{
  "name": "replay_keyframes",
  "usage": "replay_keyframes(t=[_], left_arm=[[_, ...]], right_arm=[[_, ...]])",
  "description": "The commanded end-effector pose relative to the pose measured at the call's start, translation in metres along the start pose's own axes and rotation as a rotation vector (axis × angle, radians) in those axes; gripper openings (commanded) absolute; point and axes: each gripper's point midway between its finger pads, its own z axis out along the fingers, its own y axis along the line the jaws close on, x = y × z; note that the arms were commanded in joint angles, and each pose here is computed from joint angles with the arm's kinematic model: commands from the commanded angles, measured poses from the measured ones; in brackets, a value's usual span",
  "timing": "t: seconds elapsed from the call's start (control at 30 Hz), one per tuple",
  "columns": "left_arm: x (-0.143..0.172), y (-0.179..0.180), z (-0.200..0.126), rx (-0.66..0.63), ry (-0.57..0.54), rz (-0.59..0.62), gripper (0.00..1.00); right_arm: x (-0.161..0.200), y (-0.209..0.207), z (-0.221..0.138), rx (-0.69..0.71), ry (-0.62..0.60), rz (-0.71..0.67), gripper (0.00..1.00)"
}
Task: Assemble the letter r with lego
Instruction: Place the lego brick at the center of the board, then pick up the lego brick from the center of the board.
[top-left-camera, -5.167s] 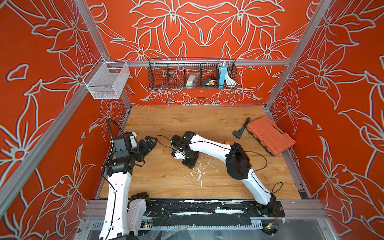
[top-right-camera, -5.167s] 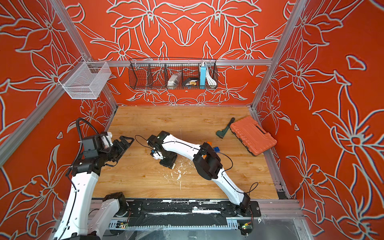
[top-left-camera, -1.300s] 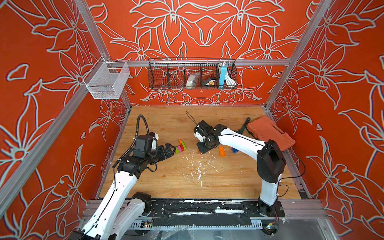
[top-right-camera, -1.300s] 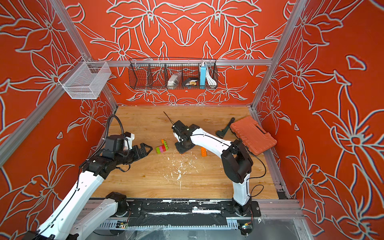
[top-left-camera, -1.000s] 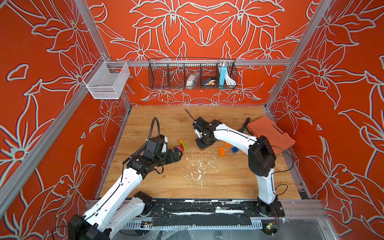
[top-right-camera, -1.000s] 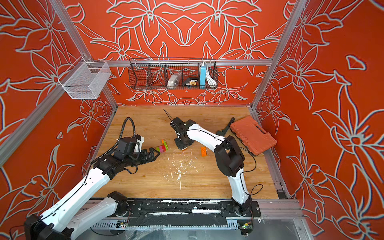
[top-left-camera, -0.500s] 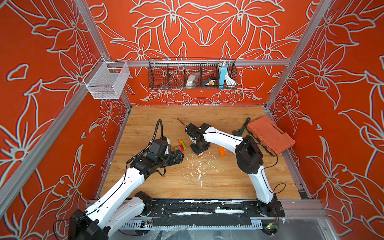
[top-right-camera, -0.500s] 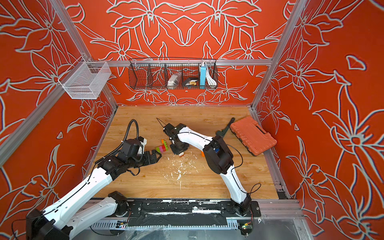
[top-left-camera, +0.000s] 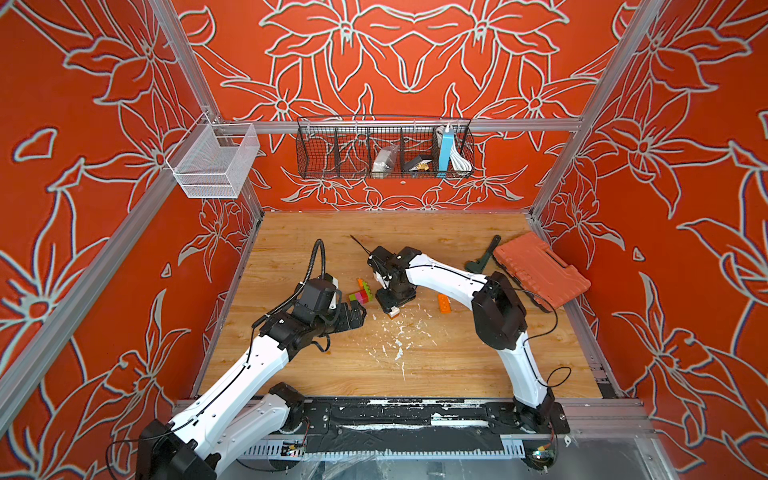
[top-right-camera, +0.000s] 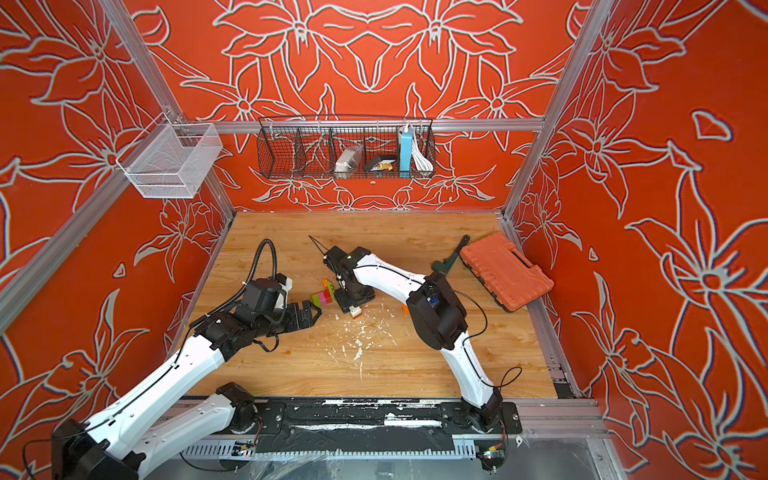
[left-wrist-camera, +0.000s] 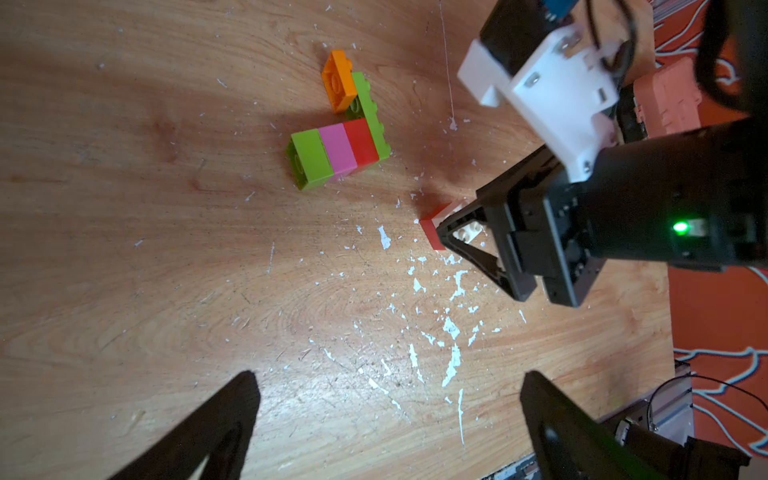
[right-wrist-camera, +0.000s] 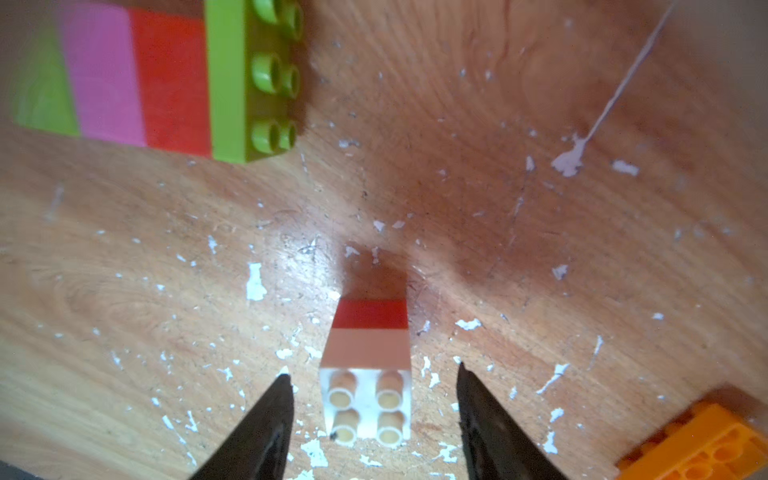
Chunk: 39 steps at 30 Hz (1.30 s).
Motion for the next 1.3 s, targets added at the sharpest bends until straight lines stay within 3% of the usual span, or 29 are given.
replay_keyframes(t=[0.0,0.23,0.53,0.8,1.07,1.27], left_arm=[[-0.007,-0.009,0.0,-0.003,0.0,0.049,0.99],[-0.012,-0.055,0.035,0.004,0.06,0.185,0.94],[0.01,-0.142,0.096,0.067,0.188,0.345,0.93],[0.036,-0.194,0.122,0.149,0.289,0.42,0.92],[0.047,-0.19,0.121,0.152,0.31,0.404,0.92],[0.049,-0.185,0.121,0.143,0.315,0.405,0.92]], right_arm=[[-0.003,-0.007,-0.055,-0.068,-0.137,0.04,0.66],[0.036,-0.101,-0.096,0.09,-0.269,0.198,0.64],[0.098,-0.199,-0.084,0.16,-0.168,0.443,0.63],[0.112,-0.222,-0.041,0.088,0.017,0.48,0.63],[0.115,-0.238,-0.019,0.128,0.114,0.454,0.6],[0.11,-0.24,-0.007,0.115,0.133,0.448,0.51]])
